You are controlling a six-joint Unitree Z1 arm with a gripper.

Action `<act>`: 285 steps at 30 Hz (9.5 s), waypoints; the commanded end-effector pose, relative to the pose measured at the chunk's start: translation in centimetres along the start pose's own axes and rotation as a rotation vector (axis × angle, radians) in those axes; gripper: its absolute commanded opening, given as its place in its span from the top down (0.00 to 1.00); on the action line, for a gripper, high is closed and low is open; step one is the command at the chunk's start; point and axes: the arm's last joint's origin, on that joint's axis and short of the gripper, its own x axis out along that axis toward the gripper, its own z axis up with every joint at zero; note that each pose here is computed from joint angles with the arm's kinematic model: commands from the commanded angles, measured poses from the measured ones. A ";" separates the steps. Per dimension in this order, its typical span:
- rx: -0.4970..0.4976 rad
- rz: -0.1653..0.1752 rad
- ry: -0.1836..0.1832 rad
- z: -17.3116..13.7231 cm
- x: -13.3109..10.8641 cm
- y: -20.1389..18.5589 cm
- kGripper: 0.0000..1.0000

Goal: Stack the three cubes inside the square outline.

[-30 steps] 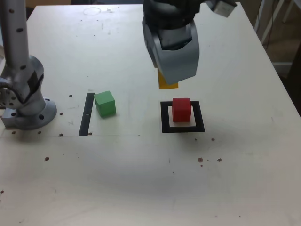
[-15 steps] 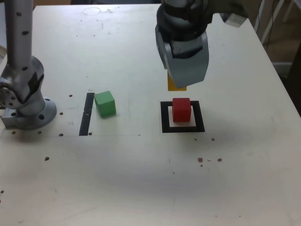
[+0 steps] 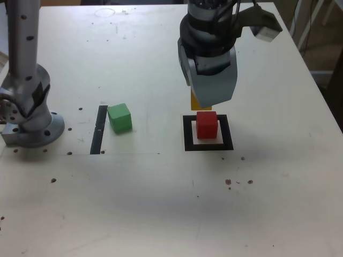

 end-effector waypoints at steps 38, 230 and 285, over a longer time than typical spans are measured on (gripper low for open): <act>0.024 0.006 -0.001 1.3 1.4 0.6 0.26; -1.244 -0.251 -0.020 -2.6 -5.3 2.3 0.97; -1.219 -0.276 0.018 -1.7 -0.7 3.5 0.74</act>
